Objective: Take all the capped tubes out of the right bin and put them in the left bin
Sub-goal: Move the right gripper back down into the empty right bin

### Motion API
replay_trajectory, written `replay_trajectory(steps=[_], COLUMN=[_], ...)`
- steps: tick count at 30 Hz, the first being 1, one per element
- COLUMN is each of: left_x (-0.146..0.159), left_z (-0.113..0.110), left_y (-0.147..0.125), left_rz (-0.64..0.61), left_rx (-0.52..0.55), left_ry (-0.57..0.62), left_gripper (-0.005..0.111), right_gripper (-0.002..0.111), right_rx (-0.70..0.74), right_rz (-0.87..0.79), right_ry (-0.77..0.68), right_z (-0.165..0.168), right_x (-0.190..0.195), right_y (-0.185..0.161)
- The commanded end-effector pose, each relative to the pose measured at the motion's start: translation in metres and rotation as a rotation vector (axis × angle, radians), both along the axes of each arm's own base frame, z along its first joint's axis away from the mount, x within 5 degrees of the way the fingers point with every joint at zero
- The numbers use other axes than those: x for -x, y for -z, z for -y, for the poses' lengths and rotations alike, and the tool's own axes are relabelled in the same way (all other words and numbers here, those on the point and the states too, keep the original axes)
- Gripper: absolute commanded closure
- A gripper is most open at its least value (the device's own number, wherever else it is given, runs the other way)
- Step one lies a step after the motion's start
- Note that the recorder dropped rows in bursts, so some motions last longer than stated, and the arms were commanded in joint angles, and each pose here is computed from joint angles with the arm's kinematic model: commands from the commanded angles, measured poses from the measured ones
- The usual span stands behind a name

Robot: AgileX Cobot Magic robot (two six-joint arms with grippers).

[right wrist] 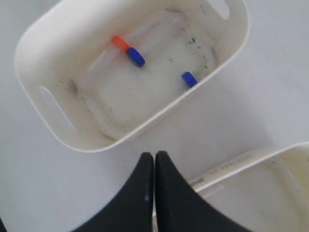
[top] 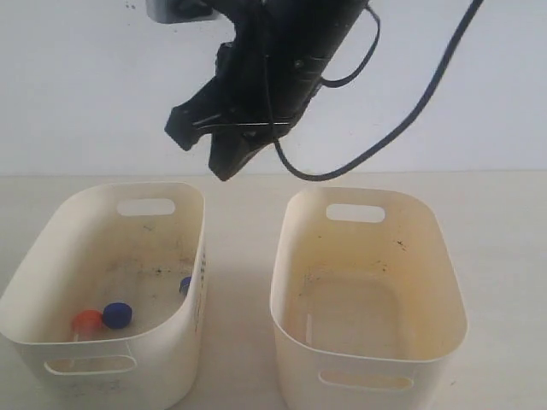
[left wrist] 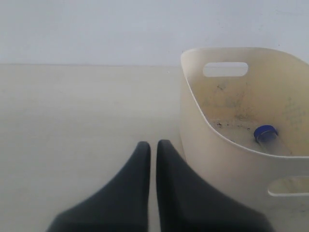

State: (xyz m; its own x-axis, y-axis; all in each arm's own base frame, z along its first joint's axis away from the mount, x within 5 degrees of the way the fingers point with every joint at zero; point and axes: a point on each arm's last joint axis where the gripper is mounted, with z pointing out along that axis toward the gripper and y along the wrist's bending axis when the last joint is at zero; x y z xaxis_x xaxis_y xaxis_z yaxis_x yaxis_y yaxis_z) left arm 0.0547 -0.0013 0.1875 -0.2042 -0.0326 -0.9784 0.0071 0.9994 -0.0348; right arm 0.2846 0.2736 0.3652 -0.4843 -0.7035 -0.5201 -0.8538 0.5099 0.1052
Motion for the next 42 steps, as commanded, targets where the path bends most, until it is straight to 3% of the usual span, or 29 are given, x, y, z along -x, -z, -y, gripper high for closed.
replay_trajectory(steps=[1, 5, 10, 16, 21, 32, 42], left_x=[0.000, 0.000, 0.000, 0.000, 0.000, 0.000, 0.000], left_z=[0.000, 0.000, 0.000, 0.000, 0.000, 0.000, 0.000], left_y=[0.000, 0.000, 0.000, 0.000, 0.000, 0.000, 0.000], left_rz=[0.004, 0.004, 0.004, 0.004, 0.004, 0.004, 0.004], left_rx=[0.003, 0.003, 0.003, 0.003, 0.003, 0.003, 0.003], left_ry=[-0.004, -0.004, -0.004, -0.004, -0.004, -0.004, -0.004], left_gripper=[0.103, 0.103, 0.103, 0.103, 0.103, 0.103, 0.103], right_gripper=[0.109, 0.109, 0.109, 0.109, 0.109, 0.109, 0.109], right_rx=[0.074, 0.112, 0.003, 0.011, 0.029, 0.021, -0.083], right_rz=[0.008, -0.064, -0.102, -0.136, -0.148, -0.291, -0.244], right_ry=[0.032, 0.003, -0.214, -0.152, -0.228, -0.209, -0.017], right_z=[0.023, 0.049, 0.075, 0.096, 0.092, 0.085, 0.083], right_x=[0.002, -0.007, -0.020, -0.037, -0.046, -0.053, -0.052], right_y=[0.005, 0.033, 0.065, 0.095, 0.119, 0.159, 0.188])
